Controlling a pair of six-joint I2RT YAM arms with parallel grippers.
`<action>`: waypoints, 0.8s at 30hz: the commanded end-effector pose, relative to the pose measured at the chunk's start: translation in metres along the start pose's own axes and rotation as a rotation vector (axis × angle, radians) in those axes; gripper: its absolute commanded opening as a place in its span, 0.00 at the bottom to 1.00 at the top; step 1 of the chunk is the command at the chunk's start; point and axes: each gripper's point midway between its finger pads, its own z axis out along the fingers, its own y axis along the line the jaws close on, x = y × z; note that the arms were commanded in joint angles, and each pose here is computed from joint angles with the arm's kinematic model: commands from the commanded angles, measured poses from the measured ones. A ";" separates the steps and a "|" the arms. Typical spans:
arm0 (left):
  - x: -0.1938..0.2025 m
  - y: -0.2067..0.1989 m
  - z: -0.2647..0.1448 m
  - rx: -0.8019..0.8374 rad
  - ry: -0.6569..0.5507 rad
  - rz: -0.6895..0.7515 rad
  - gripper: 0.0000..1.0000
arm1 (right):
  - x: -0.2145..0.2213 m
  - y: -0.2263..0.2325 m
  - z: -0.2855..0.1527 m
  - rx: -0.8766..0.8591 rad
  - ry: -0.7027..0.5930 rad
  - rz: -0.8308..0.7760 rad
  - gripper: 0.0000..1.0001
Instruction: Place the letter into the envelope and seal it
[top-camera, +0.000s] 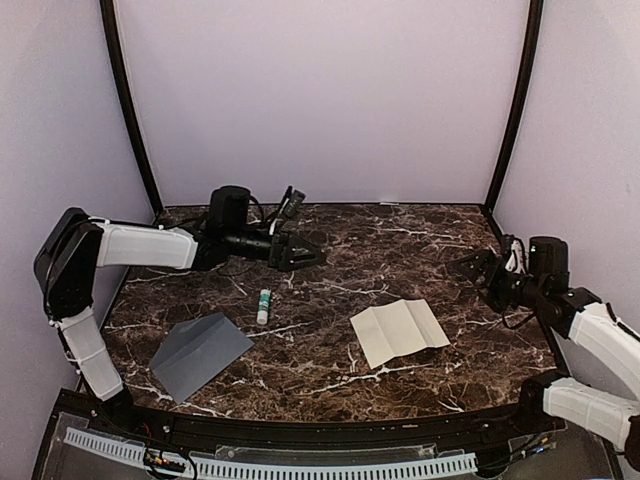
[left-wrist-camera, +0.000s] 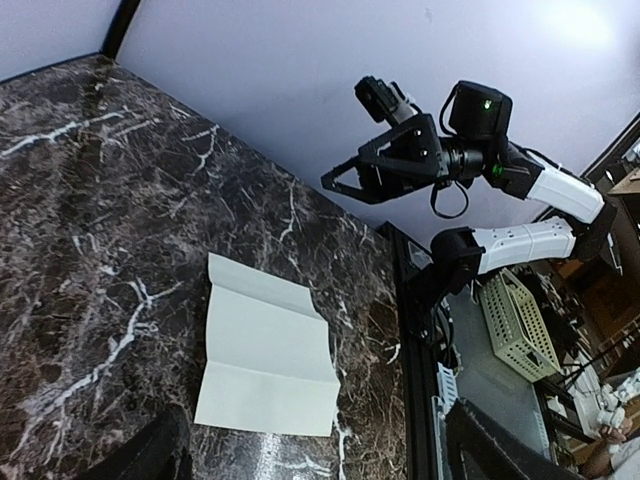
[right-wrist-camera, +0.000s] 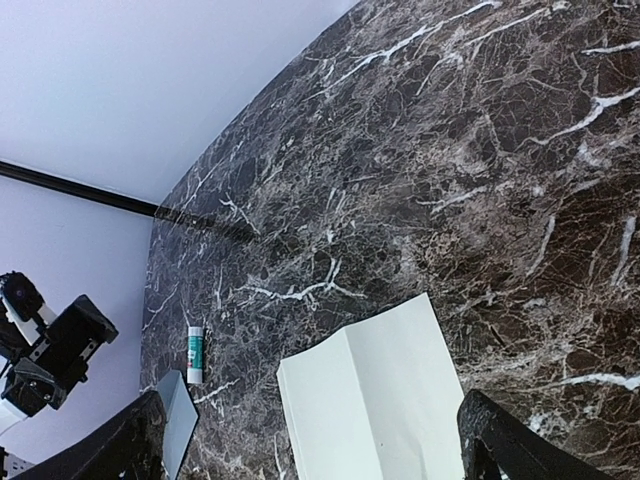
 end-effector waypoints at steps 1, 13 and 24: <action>0.024 0.002 0.045 0.074 0.135 -0.030 0.85 | -0.002 0.012 -0.006 -0.053 -0.029 -0.037 0.99; 0.071 0.024 0.130 0.133 0.323 -0.088 0.82 | 0.000 0.018 -0.027 -0.073 -0.074 -0.077 0.99; 0.101 0.063 0.160 0.033 0.397 -0.125 0.80 | 0.002 0.019 -0.029 -0.088 -0.082 -0.082 0.99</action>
